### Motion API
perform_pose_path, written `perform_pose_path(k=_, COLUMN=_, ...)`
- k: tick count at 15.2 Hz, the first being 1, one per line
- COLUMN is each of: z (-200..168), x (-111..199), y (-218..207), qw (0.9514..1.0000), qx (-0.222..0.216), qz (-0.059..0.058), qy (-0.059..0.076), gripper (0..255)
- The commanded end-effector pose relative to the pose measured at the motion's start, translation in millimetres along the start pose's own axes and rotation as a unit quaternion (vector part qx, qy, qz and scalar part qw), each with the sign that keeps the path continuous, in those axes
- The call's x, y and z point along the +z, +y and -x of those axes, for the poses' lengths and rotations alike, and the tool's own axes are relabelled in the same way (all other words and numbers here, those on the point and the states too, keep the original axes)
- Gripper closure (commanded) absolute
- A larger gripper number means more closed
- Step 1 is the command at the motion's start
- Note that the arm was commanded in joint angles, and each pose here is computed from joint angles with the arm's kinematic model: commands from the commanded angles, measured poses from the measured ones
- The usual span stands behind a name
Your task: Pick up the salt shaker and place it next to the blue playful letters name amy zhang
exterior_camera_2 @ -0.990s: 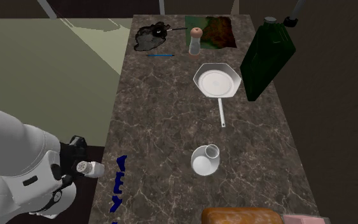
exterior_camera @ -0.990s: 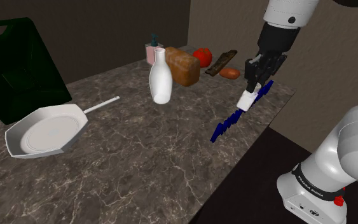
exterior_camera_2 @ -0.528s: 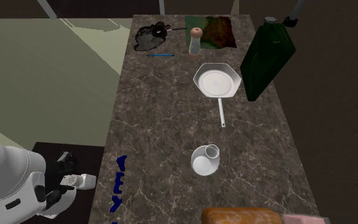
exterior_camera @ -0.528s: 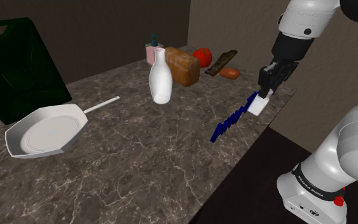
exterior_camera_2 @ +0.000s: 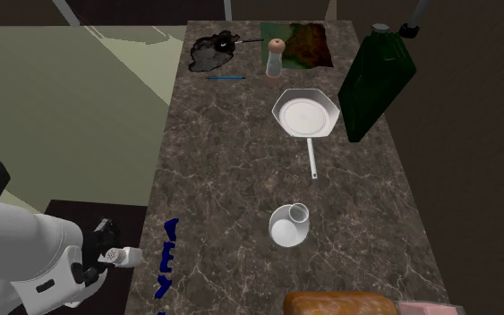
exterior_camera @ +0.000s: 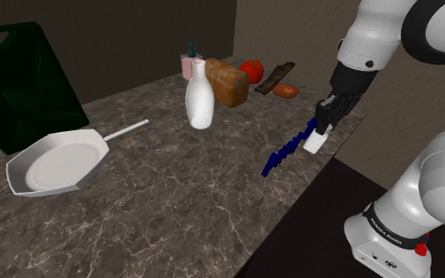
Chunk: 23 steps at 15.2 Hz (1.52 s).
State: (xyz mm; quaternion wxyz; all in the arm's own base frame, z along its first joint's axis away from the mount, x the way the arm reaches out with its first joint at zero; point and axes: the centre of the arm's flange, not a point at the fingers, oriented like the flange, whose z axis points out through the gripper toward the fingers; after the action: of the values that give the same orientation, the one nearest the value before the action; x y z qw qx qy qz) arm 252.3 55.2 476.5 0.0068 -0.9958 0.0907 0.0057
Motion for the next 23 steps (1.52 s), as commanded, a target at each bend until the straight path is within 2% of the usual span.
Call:
perform_pose_path(k=1, z=-0.4, x=10.7, y=-0.6, qw=1.0, qx=0.0, qz=0.0, qy=0.0, gripper=255)
perform_pose_path(k=17, z=-1.4, x=94.6, y=0.4, qw=1.0, qx=0.0, qz=0.0, qy=0.0, gripper=255)
perform_pose_path(k=23, z=-1.4, x=94.6, y=0.4, qw=1.0, qx=0.0, qz=0.0, qy=0.0, gripper=255)
